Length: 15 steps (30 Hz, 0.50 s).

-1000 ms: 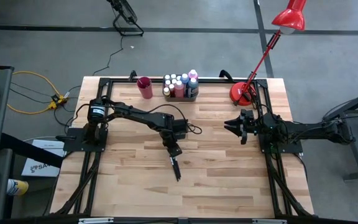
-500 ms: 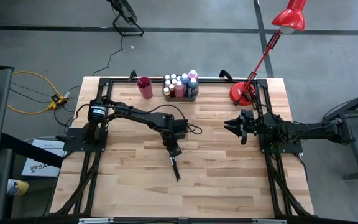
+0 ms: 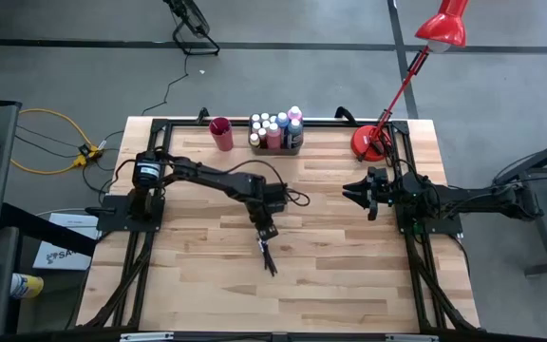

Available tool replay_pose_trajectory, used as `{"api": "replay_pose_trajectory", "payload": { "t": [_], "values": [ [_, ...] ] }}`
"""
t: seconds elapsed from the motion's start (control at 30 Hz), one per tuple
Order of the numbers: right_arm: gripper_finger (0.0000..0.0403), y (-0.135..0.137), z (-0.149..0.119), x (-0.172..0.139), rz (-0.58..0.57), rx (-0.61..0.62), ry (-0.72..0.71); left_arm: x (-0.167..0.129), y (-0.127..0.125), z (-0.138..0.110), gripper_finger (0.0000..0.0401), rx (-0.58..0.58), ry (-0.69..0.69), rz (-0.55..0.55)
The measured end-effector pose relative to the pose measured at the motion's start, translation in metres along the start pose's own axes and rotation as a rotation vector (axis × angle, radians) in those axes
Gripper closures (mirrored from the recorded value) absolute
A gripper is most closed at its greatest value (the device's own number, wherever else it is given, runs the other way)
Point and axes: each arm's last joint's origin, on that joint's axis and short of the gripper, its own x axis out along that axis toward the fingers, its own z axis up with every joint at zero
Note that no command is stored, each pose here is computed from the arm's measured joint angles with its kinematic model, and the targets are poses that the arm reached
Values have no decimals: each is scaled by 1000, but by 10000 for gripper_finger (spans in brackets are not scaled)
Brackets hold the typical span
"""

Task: Pick & Place Paint Supplies
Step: Put the black paint brush into the pink cup

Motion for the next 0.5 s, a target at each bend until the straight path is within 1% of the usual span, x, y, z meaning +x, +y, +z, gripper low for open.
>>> {"api": "replay_pose_trajectory", "payload": {
  "t": [0.1, 0.5],
  "values": [
    [280, 0, 0, 0, -1, 0, 0, -4, -2, 3, 401, 13, 0, -1],
    [280, 0, 0, 0, 0, 0, 0, -36, -26, 32, 401, 117, -100, -34]
  ]
}}
